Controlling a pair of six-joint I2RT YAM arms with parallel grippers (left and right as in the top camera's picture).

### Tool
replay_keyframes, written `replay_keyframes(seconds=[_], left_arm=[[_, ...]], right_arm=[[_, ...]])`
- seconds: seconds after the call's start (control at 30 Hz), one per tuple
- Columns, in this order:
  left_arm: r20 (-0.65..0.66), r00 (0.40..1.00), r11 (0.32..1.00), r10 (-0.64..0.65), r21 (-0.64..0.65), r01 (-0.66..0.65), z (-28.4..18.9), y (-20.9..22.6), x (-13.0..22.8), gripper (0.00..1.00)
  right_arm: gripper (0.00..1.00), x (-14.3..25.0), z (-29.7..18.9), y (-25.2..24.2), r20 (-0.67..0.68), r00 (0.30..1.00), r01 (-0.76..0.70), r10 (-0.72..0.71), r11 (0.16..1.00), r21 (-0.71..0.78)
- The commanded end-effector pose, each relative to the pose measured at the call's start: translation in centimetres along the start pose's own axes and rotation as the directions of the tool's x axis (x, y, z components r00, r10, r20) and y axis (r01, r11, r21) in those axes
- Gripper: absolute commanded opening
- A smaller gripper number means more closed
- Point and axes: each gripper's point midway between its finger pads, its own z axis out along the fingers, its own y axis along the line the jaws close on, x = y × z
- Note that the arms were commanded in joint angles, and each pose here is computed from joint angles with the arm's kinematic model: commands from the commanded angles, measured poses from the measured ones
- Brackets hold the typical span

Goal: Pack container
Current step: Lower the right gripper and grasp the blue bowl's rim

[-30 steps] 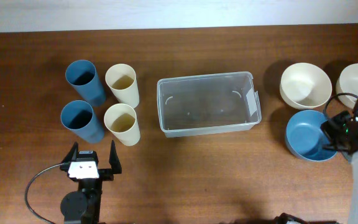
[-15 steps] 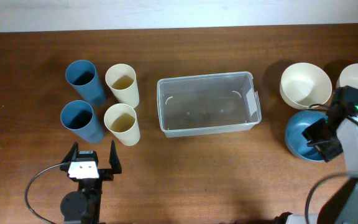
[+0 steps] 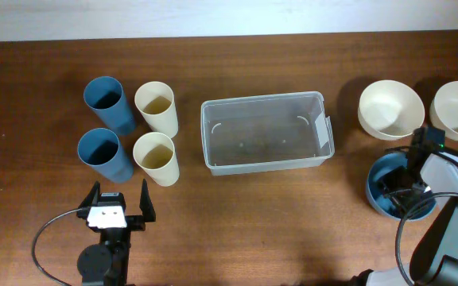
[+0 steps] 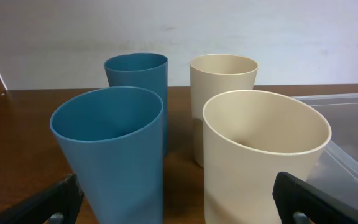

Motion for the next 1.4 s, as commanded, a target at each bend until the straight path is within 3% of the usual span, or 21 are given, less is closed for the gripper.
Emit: replay_keyframes(seconds=[0.0,0.37,0.57,0.97,1.27,1.37], left_arm=[[-0.001,1.000,1.000,0.018,-0.009,-0.018,0.0,0.2,0.1,1.00],[-0.001,1.000,1.000,0.018,-0.009,-0.018,0.0,0.2,0.1,1.00],[-0.001,1.000,1.000,0.018,-0.009,-0.018,0.0,0.2,0.1,1.00],[-0.001,1.000,1.000,0.018,-0.009,-0.018,0.0,0.2,0.1,1.00],[-0.001,1.000,1.000,0.018,-0.009,-0.018,0.0,0.2,0.1,1.00],[-0.001,1.000,1.000,0.018,-0.009,-0.018,0.0,0.2,0.1,1.00]], right_arm=[[0.66,-0.6,-0.3,-0.1,0.008,1.000,-0.013,0.013,0.999,-0.032],[0.63,-1.9,-8.1,0.4,0.149,0.989,0.050,-0.024,0.983,-0.176],[0.74,-0.8,-11.6,-2.0,0.219,0.976,0.023,0.019,0.982,-0.189],[0.78,1.3,-3.7,-5.7,0.052,0.974,-0.210,0.221,0.962,-0.173],[0.78,1.1,-0.6,-4.5,0.039,0.980,-0.181,0.195,0.954,-0.239],[0.68,1.1,0.1,-4.4,0.023,0.981,-0.183,0.193,0.956,-0.227]])
